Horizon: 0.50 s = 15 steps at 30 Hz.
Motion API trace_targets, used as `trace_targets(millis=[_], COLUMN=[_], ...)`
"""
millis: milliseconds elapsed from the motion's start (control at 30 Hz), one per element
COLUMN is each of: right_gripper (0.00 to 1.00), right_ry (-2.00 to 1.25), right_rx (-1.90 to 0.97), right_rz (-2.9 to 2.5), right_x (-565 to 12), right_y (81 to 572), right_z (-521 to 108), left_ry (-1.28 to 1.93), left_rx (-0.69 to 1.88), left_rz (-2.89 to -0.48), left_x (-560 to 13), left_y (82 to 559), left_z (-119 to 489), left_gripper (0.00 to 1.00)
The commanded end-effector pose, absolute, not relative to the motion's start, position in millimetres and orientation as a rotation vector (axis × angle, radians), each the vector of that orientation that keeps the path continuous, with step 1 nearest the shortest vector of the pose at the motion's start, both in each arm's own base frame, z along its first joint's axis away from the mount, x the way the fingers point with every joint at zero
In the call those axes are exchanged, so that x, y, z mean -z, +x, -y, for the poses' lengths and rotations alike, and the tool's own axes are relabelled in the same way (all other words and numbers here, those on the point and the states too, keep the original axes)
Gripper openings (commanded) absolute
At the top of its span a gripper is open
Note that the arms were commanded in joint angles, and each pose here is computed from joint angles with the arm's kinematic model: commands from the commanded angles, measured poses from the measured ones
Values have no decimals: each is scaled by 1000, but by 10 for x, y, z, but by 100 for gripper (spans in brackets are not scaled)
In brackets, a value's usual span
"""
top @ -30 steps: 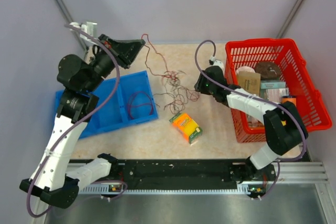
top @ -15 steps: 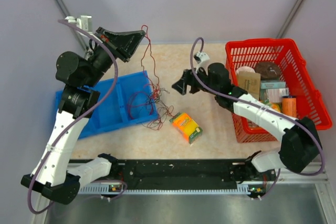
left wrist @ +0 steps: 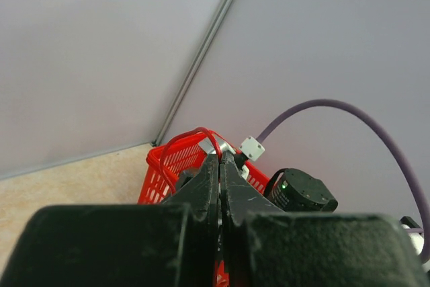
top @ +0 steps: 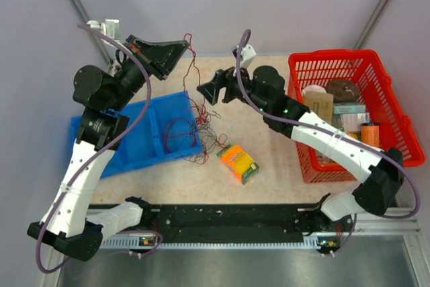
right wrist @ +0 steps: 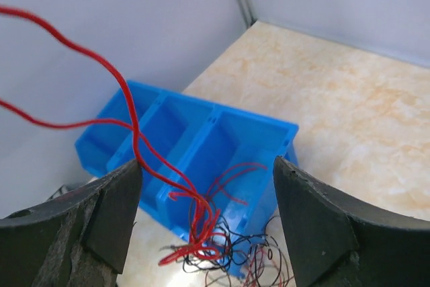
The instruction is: Untangle the cables
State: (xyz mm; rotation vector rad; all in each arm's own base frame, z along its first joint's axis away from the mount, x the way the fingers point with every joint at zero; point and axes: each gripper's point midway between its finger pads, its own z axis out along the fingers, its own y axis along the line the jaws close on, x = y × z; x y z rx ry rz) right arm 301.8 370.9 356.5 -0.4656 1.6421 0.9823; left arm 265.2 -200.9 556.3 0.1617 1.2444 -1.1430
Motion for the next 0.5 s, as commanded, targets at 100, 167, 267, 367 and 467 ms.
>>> trace_targets(millis=[100, 167, 267, 367, 467], right_gripper=[76, 76, 76, 76, 76], right_ry=[-311, -243, -162, -80, 22], right_rx=[-713, -576, -355, -244, -250], right_rz=[-1665, -1721, -1823, -1950, -2020], right_x=[-3512, -3183, -2512, -1888, -1586], right_y=[3520, 3709, 3969, 4059, 3952], right_z=[-3747, -3651, -3454, -3164, -2785], left_ry=[180, 185, 195, 202, 207], left_rx=[1257, 1306, 1369, 1367, 1271], left_rz=[-1119, -1094, -1047, -1003, -987], left_x=[-5914, -5980, -6100, -6241, -6332], left_y=[2438, 2391, 2285, 2185, 2164], left_z=[2018, 2041, 2051, 2002, 1912], left_gripper=[0, 0, 0, 0, 0])
